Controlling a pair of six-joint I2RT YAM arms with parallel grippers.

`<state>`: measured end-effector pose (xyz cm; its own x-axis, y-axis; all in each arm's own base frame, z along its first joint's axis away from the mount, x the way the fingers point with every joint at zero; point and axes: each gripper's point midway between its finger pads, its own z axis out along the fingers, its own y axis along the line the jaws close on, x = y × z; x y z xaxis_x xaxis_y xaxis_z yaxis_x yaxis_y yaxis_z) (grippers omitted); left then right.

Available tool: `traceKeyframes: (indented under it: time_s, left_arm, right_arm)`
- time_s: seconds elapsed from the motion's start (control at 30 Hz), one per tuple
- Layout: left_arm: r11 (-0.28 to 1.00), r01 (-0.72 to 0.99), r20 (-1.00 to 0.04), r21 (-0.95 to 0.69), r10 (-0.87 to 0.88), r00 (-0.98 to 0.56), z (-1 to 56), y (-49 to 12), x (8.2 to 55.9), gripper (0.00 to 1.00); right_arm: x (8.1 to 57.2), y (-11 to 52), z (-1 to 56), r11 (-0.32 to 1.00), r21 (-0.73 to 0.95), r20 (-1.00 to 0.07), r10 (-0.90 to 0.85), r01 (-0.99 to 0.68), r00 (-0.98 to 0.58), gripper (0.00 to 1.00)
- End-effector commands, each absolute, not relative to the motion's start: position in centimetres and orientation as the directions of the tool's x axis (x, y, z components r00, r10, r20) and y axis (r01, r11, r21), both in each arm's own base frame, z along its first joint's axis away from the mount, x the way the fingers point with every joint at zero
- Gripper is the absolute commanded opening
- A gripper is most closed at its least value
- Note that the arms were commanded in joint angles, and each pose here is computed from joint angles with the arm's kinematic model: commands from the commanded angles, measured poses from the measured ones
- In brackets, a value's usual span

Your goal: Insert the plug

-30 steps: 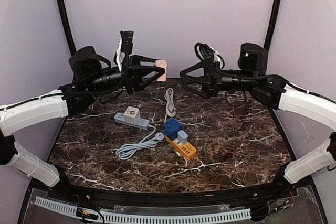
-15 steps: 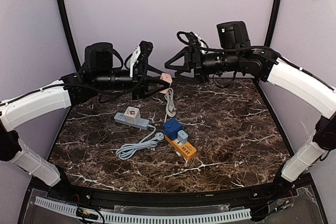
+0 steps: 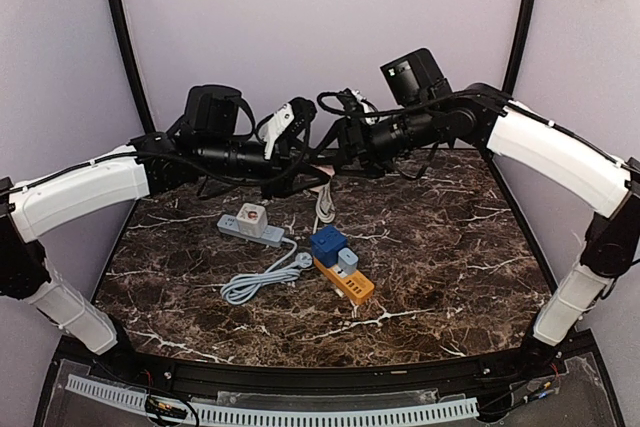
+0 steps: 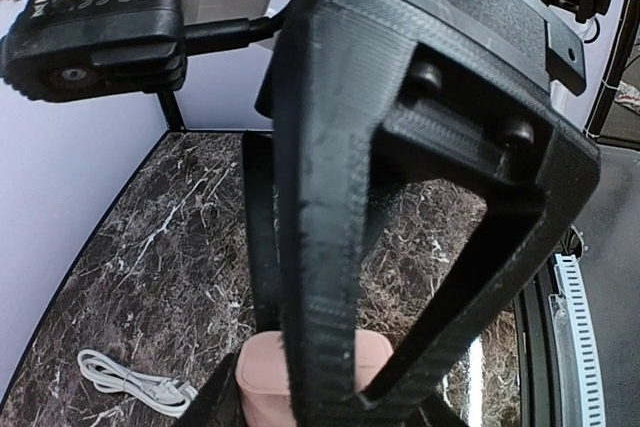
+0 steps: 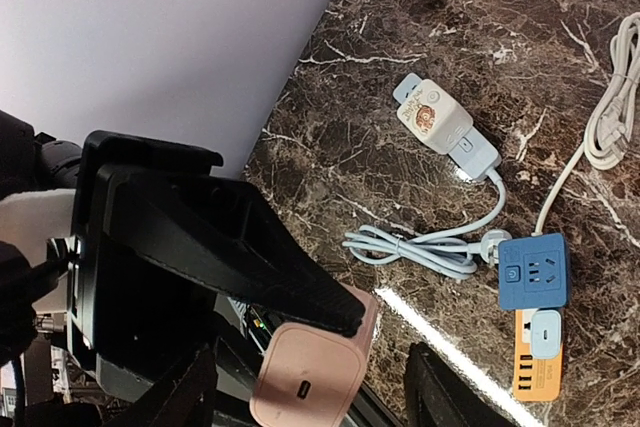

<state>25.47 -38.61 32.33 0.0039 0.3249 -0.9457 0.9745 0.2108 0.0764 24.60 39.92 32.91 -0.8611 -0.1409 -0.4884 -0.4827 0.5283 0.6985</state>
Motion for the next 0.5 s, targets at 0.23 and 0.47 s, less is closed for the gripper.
traceKeyframes:
  time_s: [0.23,0.47]
  left_arm:
    - [0.224,0.959,-0.886,0.177,0.461,0.056,30.4,-39.8,25.4,0.01]
    - [0.231,0.949,-0.857,0.217,0.511,0.072,29.6,-40.6,25.3,0.01]
  right_arm:
    - [25.1,39.6,30.8,0.616,0.658,-0.451,-0.140,-0.434,-0.882,0.50]
    - [24.9,39.2,29.6,0.648,0.647,-0.419,-0.138,-0.402,-0.898,0.47]
